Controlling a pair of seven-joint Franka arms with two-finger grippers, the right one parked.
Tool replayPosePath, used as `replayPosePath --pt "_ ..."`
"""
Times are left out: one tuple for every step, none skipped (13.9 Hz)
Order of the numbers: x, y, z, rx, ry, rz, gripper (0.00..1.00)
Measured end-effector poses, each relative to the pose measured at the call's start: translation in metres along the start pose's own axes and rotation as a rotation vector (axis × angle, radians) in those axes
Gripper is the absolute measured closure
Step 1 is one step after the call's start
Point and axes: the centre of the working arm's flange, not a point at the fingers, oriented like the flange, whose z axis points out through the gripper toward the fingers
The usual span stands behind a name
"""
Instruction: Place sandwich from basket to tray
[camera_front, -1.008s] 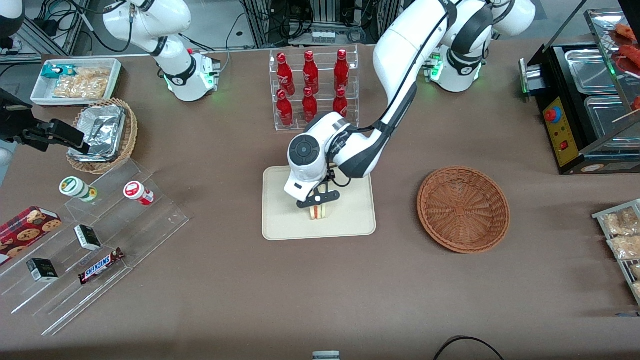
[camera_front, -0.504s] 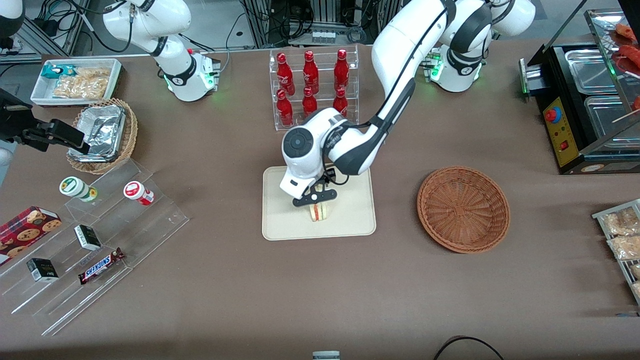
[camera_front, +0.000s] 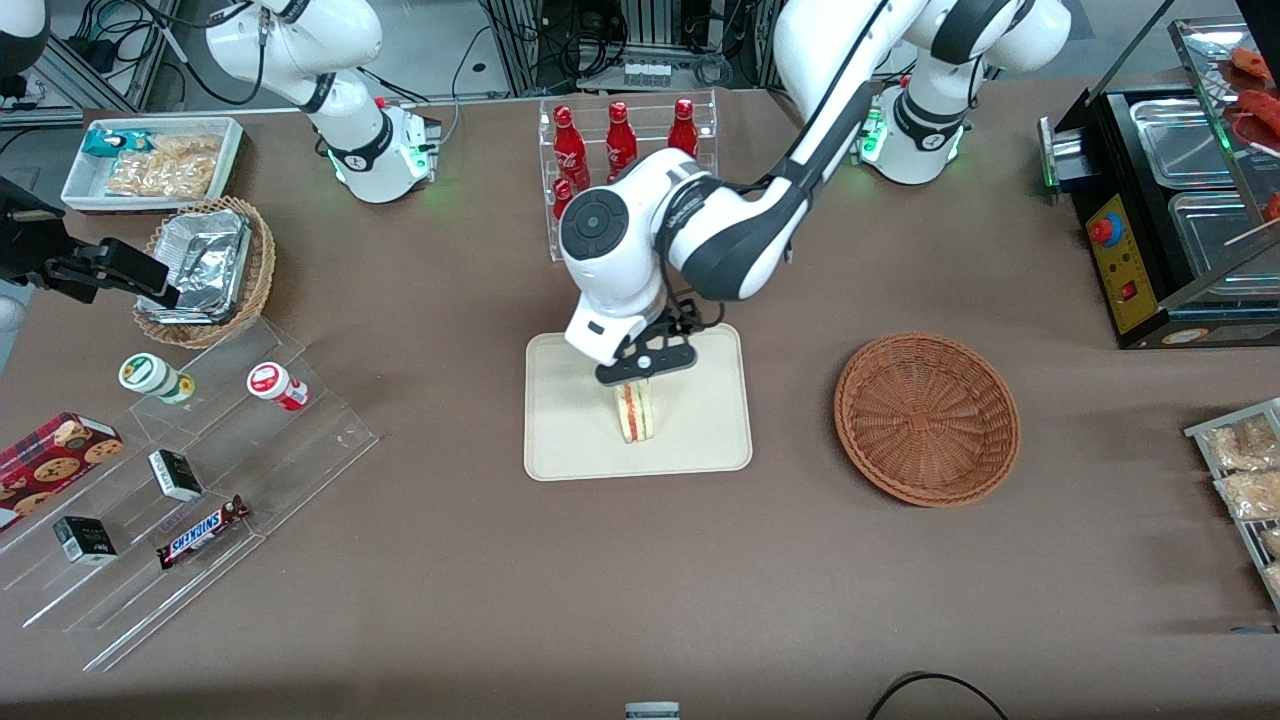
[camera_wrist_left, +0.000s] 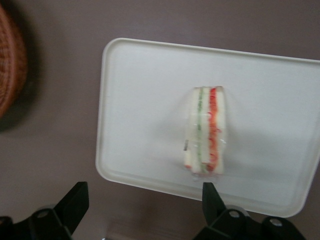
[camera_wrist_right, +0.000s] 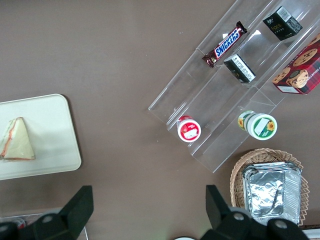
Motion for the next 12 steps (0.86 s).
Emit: replayPosePath --pt "0.009 -0.012 0.003 0.014 -0.007 -0.016 0.0" --pt "0.022 -0.028 0.008 0.024 -0.018 -0.025 0.0" --pt "0.039 -0.045 0.012 0.03 -0.031 -0.011 0.0" --pt "0.057 -0.066 0.015 0.034 -0.045 0.012 0.0" --pt "0.072 -0.091 0.015 0.032 -0.061 0.022 0.0" --pt "0.084 -0.116 0.013 0.027 -0.076 0.029 0.0" --pt "0.094 -0.142 0.008 0.02 -0.085 0.043 0.0" --pt "0.103 -0.168 0.003 0.008 -0.096 0.059 0.0" --pt "0.109 -0.194 -0.003 -0.008 -0.108 0.072 0.0" --pt "0.113 -0.219 -0.008 -0.02 -0.116 0.082 0.0" --pt "0.115 -0.243 -0.012 -0.027 -0.121 0.091 0.0" --pt "0.116 -0.266 -0.016 -0.033 -0.124 0.102 0.0"
